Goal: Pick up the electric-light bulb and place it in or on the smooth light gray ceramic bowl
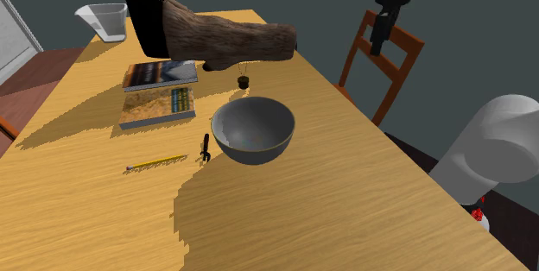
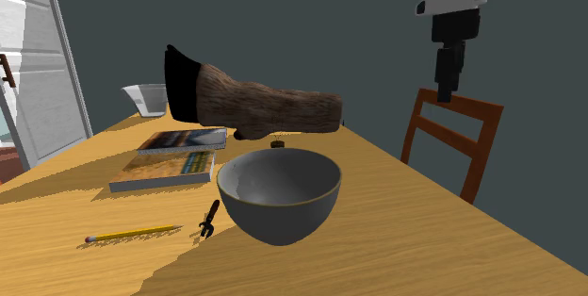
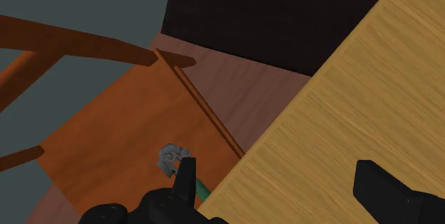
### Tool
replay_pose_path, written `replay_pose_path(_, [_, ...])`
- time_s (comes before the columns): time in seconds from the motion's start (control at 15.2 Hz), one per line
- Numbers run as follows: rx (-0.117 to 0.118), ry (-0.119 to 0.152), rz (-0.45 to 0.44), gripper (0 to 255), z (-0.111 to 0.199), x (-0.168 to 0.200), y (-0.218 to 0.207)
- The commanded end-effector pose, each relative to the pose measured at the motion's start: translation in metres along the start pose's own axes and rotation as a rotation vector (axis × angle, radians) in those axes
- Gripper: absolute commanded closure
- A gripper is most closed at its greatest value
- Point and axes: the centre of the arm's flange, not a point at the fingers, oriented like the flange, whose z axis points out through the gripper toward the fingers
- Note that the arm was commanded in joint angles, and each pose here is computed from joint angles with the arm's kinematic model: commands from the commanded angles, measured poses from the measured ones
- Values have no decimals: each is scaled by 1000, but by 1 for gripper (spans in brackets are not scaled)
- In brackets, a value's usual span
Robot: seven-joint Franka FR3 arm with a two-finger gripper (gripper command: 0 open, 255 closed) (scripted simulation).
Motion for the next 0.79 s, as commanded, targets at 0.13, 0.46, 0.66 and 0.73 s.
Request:
replay_pose_path(0.13, [-3, 25, 23, 0, 8, 15, -17])
replay_pose_path(0.46, [-10, 88, 81, 0, 27, 56, -57])
replay_pose_path(0.66, [-15, 126, 116, 0, 37, 82, -80])
replay_pose_path(0.73, [-16, 138, 128, 0, 40, 91, -87])
